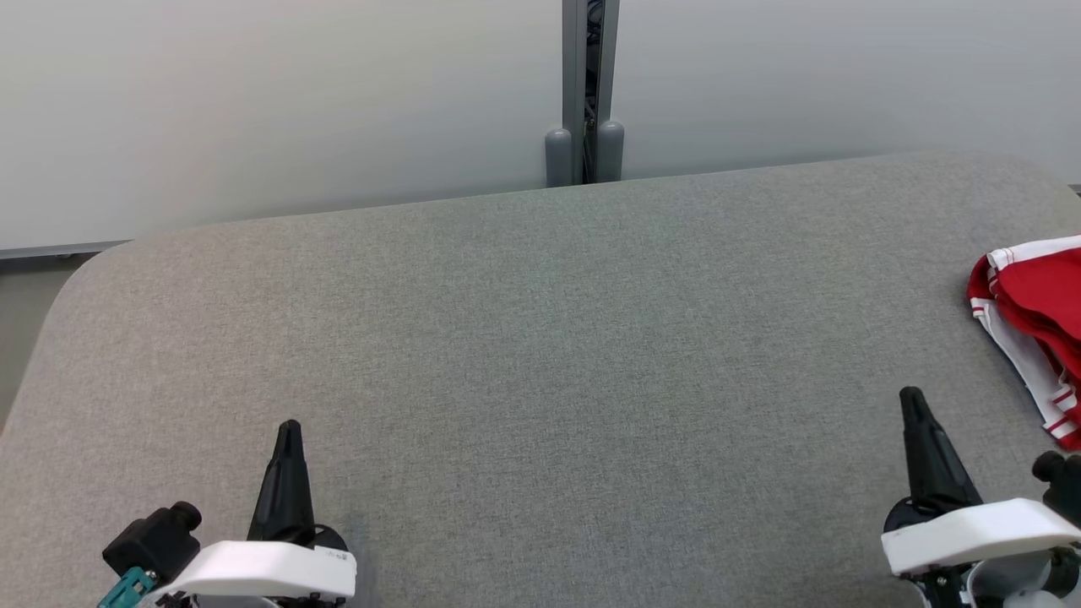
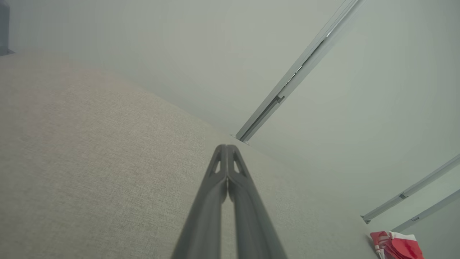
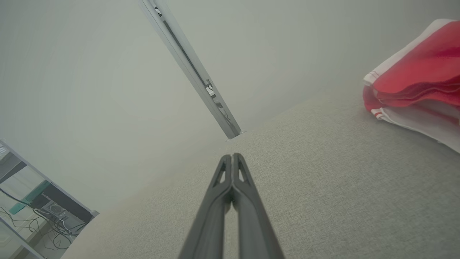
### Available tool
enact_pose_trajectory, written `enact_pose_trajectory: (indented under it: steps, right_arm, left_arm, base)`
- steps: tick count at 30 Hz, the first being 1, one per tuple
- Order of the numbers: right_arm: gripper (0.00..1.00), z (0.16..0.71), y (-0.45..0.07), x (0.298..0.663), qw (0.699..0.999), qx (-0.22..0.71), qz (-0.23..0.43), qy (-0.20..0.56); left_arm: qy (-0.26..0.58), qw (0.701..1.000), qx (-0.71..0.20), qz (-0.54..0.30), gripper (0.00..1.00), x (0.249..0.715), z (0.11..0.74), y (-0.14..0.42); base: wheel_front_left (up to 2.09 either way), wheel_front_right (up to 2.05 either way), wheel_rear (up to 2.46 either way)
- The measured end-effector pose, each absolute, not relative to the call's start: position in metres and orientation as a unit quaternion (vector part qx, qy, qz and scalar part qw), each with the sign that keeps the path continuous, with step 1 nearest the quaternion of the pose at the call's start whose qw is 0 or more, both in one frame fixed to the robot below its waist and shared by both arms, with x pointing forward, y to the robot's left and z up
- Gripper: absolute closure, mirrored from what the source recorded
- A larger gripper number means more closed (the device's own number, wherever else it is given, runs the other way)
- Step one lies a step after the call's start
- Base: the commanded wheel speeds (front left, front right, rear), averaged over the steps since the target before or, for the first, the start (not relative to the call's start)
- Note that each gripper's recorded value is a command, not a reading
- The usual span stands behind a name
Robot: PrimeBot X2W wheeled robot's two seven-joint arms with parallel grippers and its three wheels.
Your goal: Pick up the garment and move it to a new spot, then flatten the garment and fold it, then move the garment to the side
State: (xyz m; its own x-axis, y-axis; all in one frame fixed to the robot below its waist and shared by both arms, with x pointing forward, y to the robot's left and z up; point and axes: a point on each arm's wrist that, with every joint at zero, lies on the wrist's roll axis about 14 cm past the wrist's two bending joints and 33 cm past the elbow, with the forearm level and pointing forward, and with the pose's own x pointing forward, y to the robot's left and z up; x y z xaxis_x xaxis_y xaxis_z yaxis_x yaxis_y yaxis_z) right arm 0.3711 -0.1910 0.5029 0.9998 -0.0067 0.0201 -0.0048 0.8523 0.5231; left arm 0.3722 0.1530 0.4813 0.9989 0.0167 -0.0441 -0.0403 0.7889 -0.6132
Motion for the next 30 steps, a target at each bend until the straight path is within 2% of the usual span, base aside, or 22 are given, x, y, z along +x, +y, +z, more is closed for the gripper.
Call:
enact_pose_trajectory:
  steps: [30]
  right_arm:
    - [1.00, 0.493, -0.235, 0.383, 0.891, 0.451, -0.057, 0.011]
  left_arm:
    - [0.039, 0.870, -0.492, -0.004, 1.00, 0.397, 0.487, 0.133]
  base:
    - [0.00, 0.00, 0.00]
